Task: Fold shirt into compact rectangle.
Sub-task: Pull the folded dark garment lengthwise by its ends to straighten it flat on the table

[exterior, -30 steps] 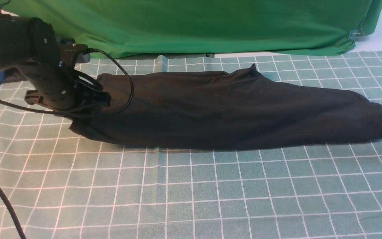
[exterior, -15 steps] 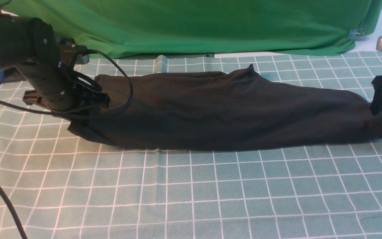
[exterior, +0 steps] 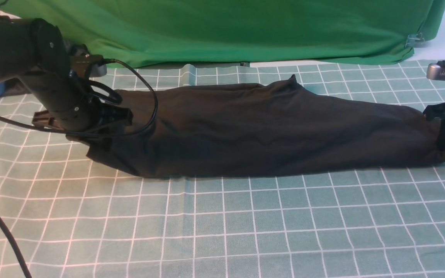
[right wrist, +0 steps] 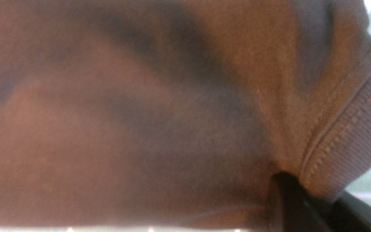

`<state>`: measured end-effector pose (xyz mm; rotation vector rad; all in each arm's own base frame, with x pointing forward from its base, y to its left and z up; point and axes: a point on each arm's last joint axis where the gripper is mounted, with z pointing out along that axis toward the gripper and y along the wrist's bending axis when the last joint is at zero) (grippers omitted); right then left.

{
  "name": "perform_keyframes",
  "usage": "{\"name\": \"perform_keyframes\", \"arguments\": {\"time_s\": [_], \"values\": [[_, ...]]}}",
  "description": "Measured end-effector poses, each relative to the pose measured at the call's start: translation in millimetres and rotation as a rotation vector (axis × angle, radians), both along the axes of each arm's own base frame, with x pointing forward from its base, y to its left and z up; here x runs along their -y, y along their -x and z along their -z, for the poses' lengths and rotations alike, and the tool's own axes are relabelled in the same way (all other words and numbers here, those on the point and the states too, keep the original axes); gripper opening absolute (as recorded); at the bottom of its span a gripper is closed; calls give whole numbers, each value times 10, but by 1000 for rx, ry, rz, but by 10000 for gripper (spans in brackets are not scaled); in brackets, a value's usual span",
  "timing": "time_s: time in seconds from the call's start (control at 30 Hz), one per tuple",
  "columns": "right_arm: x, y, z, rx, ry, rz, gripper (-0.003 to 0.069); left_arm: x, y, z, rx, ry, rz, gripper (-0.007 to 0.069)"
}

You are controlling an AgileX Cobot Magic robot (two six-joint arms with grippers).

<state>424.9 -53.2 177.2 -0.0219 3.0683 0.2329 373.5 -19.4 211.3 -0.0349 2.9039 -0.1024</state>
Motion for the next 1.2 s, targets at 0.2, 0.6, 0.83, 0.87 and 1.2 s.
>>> {"name": "perform_keyframes", "arguments": {"time_s": [0.2,0.6,0.83,0.87,1.2], "values": [[-48,223,-484,50,-6,-6,39,-81,199,-292,30,-1,-19,23],[-220,1240,-645,-32,-26,2,44,-183,1194,-232,-62,0,-69,23],[-404,1945,-456,-45,-6,-1,57,-186,1711,-213,-80,-3,-83,23],[-440,2077,-399,-34,1,-8,67,-193,1815,-205,-86,-13,-80,23],[-369,2323,-305,14,126,19,208,-274,2066,-159,-82,-105,-103,37]]}}
